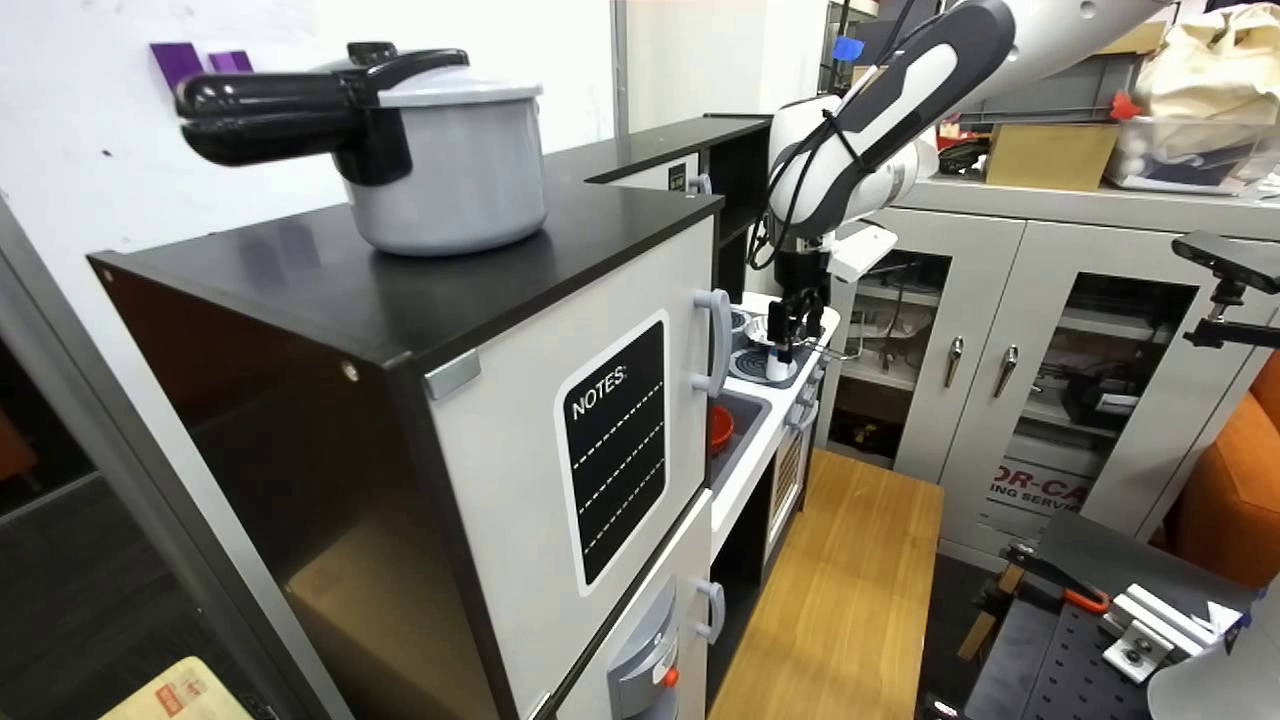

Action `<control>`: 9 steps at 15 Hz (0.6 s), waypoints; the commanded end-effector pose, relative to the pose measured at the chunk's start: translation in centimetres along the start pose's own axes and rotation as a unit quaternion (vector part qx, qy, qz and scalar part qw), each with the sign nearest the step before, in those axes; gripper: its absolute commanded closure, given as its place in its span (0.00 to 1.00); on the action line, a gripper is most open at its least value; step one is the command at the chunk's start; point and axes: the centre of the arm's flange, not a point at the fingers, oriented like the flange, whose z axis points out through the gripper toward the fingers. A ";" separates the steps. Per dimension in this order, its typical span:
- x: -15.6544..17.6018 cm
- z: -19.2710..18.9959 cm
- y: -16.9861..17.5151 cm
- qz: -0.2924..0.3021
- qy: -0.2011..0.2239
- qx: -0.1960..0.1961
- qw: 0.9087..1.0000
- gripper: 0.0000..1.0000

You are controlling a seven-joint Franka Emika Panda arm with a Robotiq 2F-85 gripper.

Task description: Put the salt shaker into the silver pan.

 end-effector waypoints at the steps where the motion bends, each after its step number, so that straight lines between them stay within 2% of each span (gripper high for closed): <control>1: 2.1 0.6 1.1 0.015 0.008 0.010 1.000 0.00; 9: 2.6 1.9 2.3 0.011 -0.005 0.006 1.000 0.00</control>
